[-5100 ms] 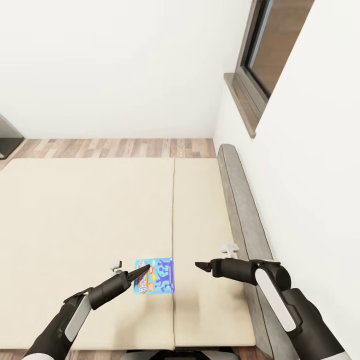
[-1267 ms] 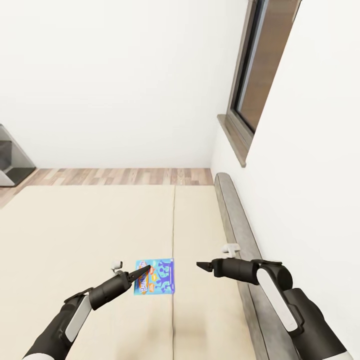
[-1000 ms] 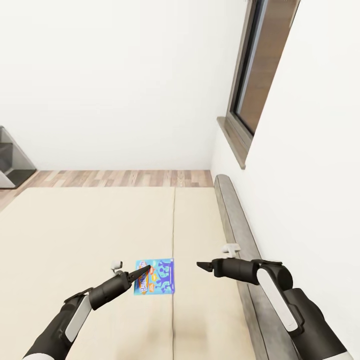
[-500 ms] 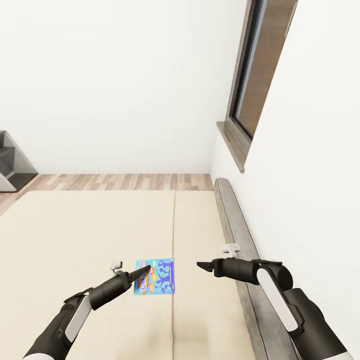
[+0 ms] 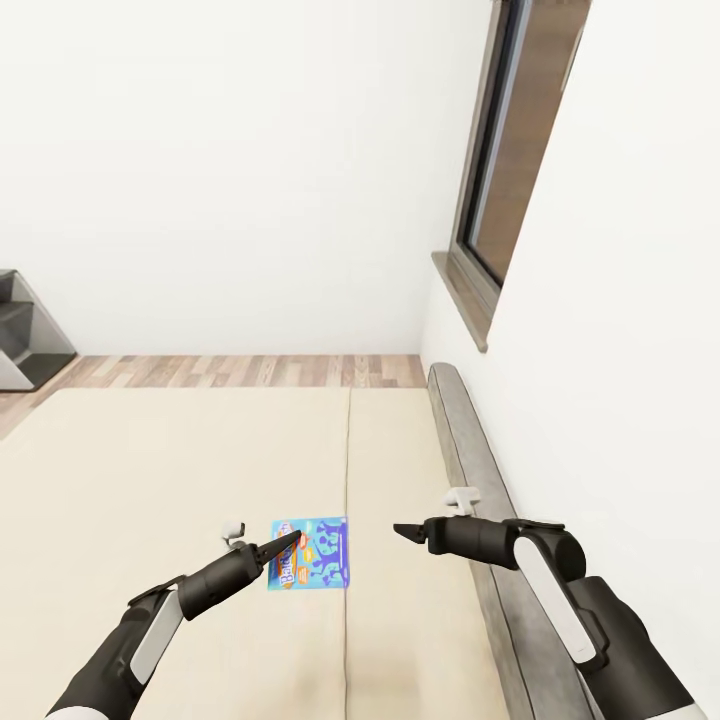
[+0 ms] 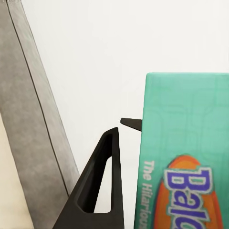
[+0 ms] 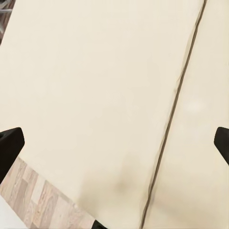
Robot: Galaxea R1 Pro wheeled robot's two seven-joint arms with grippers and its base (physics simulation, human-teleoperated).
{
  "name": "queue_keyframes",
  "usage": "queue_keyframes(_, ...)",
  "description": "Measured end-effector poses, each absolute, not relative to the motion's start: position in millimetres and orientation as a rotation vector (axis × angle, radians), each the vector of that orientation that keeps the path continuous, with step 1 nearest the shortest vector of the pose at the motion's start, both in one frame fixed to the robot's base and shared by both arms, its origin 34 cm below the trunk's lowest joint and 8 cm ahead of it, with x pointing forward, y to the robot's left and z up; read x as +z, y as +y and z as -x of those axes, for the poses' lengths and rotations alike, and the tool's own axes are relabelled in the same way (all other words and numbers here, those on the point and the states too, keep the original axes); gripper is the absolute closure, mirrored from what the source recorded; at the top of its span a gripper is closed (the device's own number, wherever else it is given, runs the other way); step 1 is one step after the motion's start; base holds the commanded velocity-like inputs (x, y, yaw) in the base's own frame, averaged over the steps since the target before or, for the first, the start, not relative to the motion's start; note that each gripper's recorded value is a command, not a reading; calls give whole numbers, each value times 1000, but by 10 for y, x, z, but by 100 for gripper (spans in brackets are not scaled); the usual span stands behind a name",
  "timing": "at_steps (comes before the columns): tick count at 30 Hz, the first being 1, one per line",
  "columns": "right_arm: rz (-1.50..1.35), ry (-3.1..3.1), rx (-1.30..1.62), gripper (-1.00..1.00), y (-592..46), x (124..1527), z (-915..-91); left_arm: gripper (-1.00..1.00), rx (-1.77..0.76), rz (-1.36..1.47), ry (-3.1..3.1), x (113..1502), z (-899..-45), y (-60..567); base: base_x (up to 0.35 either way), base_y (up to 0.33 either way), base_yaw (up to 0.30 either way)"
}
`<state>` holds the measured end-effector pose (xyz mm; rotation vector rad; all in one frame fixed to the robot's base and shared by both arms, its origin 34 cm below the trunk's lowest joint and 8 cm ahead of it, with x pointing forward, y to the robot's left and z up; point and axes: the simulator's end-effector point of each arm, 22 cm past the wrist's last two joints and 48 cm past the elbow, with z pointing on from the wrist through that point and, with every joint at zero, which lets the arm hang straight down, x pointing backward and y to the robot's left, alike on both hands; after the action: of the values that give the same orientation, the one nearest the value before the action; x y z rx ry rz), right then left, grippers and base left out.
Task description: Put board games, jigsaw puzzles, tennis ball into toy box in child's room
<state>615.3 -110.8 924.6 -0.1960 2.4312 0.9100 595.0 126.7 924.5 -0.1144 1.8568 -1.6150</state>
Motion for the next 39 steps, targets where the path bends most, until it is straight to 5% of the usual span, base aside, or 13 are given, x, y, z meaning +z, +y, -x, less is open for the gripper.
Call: queue_keyframes(39, 179, 2401, 881, -100, -1174, 9355, -6210, 100, -1591, 97, 1837, 9412, -5997, 1250, 0, 0, 0)
